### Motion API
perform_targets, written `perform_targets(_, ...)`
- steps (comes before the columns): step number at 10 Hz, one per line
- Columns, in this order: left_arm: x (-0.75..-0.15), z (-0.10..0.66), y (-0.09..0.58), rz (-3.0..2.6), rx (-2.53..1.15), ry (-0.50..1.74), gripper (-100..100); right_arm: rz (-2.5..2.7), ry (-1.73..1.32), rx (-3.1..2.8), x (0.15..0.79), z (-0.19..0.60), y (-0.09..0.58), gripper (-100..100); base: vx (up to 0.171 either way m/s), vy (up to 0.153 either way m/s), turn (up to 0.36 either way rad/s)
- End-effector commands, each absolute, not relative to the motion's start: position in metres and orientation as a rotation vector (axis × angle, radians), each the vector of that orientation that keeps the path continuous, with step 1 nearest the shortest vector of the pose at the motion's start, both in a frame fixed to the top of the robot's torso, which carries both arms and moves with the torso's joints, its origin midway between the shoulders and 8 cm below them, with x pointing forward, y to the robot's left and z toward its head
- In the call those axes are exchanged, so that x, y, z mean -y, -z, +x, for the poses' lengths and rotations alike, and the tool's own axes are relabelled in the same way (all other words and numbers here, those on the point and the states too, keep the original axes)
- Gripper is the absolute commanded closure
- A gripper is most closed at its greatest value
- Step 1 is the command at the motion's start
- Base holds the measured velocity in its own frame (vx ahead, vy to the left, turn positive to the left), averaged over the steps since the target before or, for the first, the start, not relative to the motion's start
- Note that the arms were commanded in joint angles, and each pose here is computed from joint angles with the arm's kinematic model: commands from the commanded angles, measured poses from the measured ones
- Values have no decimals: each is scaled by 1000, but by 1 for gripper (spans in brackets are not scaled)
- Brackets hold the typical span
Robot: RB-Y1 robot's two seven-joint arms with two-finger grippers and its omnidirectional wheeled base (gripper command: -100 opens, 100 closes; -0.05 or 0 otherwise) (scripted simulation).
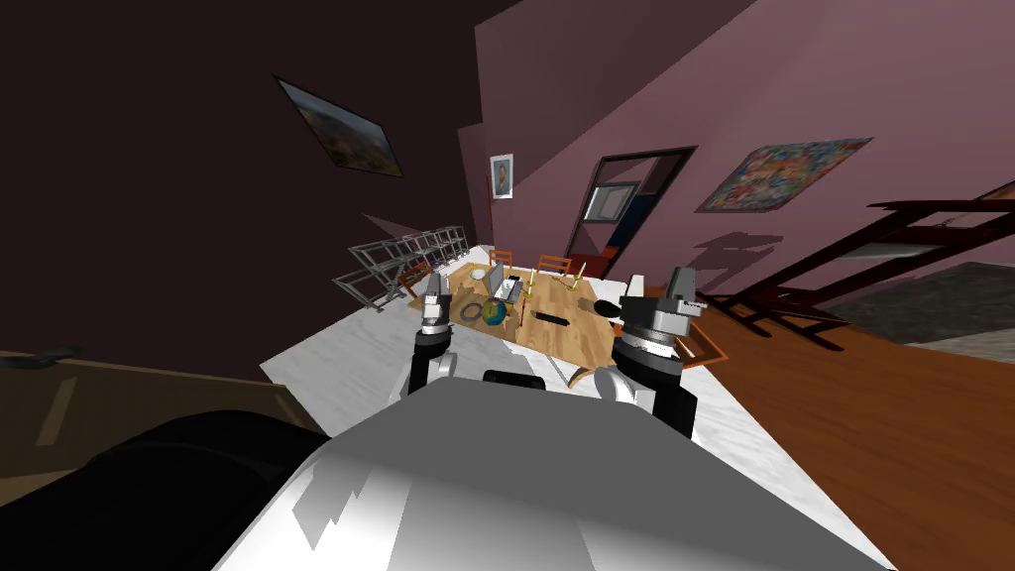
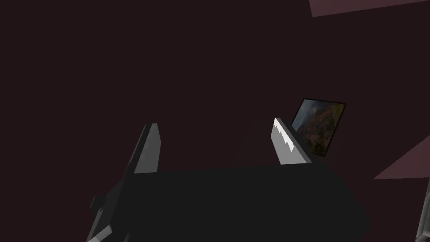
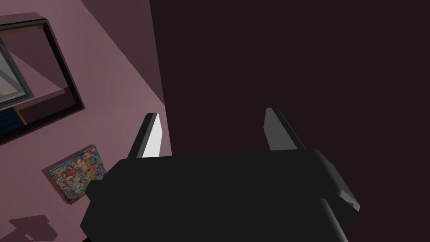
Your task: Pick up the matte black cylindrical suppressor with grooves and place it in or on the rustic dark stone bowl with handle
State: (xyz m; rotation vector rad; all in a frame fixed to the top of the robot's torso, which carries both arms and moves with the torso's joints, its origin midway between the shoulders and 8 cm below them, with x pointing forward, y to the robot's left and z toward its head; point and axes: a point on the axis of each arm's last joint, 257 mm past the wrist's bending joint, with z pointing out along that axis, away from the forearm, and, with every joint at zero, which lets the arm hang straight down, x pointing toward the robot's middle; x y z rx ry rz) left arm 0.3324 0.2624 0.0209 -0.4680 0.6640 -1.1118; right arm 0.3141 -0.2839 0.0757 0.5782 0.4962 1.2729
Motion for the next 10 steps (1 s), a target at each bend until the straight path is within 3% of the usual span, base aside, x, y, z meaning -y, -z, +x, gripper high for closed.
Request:
perform_targets(1,-262,332,-21,-468,-664,1112,0,564,-1252,-556,279,321,-64,-100,-66,16,115)
perform_targets(6,-262,332,-21,-468,-664,1112,0,507,-1139,-806,265,345,-1,-100,-104,42,184)
perform_targets(10,-262,332,-21,-468,-664,1112,0,442,-1037,-1003,257,355,55,-100,-43,36,208)
